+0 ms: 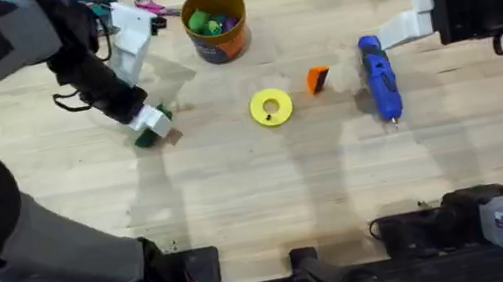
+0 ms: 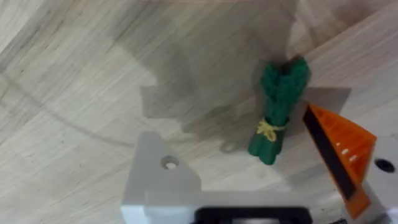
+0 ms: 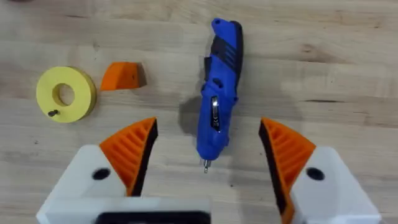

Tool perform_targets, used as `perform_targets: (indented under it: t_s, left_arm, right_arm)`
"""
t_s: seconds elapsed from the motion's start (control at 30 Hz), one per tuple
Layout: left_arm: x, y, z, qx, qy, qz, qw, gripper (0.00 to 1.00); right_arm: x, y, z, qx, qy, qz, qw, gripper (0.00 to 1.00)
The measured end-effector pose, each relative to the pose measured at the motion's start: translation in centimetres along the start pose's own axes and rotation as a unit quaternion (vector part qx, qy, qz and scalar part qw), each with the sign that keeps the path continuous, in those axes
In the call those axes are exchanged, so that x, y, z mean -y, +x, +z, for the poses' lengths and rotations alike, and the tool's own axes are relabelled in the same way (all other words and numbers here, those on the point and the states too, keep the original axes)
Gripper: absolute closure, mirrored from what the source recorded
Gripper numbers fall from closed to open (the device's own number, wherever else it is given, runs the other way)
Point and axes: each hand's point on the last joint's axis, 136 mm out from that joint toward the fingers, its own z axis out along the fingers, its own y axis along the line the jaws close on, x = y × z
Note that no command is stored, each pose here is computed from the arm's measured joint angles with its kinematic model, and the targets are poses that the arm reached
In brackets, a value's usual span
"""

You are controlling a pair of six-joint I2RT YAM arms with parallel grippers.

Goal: Pick up the gripper from the table and insert it into the empty holder that is missing its gripper. Then pick up a screw, insert it into the mounting hole, and use the screwdriver to tighten it. Finally, clean up the table by picking up the vegetable and placing it into the bucket.

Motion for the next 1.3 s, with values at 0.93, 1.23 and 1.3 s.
perform_targets:
  t_s: [0.93, 1.23, 1.3]
  left_arm:
    - [0.1, -0.9, -0.3, 0.047, 0.033, -0.026, 0.998, 0.996]
    - [-1.1, -3.9, -5.8, 0.085, 0.035, -0.060, 0.994, 0.996]
    - [-1.6, -4.7, -7.7, 0.099, 0.029, -0.066, 0.992, 0.996]
  right_arm:
    - [0.0, 0.1, 0.0, -0.001, 0.000, 0.000, 1.000, 0.005]
    - [0.0, 0.1, 0.0, -0.002, 0.000, 0.000, 1.000, 0.005]
    - [0.0, 0.1, 0.0, -0.002, 0.000, 0.000, 1.000, 0.005]
